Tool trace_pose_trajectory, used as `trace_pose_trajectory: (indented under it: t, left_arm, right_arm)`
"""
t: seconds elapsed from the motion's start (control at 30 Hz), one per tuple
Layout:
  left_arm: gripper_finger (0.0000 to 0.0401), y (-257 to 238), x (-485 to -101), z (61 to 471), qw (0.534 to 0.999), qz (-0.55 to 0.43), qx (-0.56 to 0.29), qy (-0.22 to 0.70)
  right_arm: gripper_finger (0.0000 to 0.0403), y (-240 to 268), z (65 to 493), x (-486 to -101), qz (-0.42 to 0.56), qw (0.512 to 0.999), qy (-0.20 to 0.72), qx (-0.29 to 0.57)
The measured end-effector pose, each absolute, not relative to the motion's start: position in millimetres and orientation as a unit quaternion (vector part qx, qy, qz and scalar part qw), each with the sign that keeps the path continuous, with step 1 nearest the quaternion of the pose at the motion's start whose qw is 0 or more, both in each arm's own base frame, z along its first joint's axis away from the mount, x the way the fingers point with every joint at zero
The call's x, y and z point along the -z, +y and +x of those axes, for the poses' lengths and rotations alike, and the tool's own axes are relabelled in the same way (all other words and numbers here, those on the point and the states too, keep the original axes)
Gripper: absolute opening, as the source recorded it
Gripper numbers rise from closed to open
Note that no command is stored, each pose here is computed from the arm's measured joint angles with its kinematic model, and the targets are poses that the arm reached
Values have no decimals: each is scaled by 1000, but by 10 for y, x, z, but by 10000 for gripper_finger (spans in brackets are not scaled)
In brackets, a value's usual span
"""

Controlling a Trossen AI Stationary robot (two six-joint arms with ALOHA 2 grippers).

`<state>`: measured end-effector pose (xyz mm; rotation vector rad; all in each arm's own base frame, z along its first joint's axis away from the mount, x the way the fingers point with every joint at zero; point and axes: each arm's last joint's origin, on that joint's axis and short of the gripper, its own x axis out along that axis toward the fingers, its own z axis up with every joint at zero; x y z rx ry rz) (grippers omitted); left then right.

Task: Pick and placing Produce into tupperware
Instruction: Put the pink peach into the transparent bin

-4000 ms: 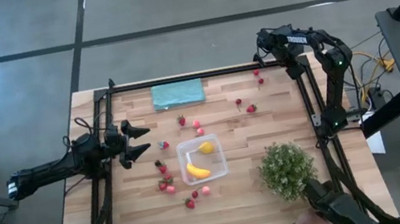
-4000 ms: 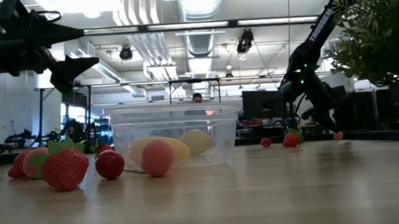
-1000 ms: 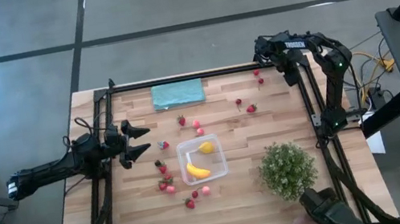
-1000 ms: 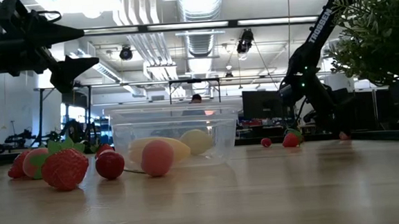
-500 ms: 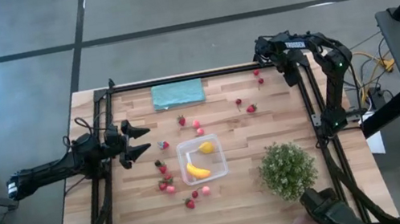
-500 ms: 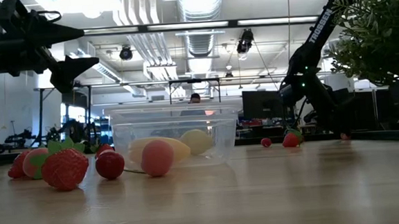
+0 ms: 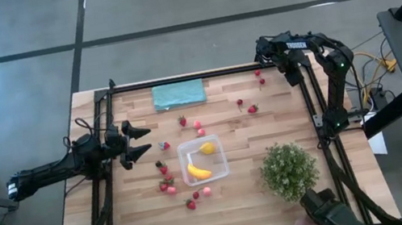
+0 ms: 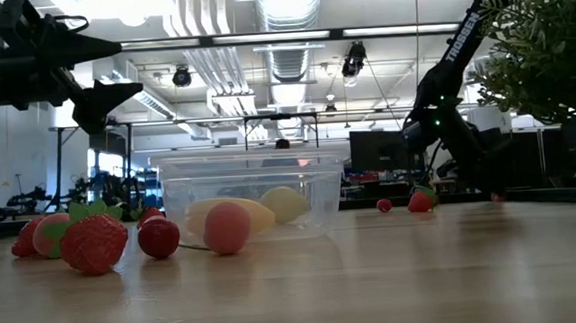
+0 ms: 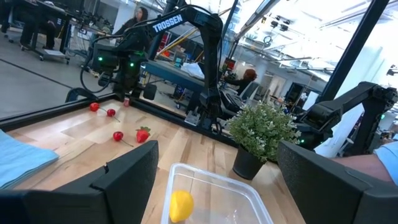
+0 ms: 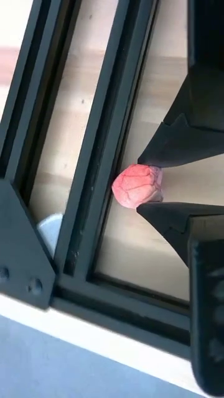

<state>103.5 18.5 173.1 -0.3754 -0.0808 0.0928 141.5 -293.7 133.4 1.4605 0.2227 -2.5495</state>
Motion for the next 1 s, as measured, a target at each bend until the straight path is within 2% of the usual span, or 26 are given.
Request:
trace_pose_trajectory:
  t: [0.23, 0.43, 0.67, 0.87, 1.0]
  left_arm:
    - [314, 184, -1732, 1034, 981, -186, -46, -41]
    - [314, 185, -1731, 1035, 981, -186, -46, -40]
    - [314, 185, -1732, 1034, 981, -186, -46, -41]
    - [314, 184, -1731, 1035, 981, -186, -46, -40]
    - [314, 185, -1731, 1035, 981, -186, -46, -40]
  right_arm:
    - [81, -2952, 1621, -1463, 504, 145, 72, 848]
    - [81, -2872, 1924, -1722, 511, 215, 72, 829]
    - [81, -2544, 2364, -2056, 496, 344, 137, 785]
    - [81, -2087, 2670, -2300, 500, 418, 142, 744]
    - [79, -1690, 2877, -2466, 488, 498, 195, 689]
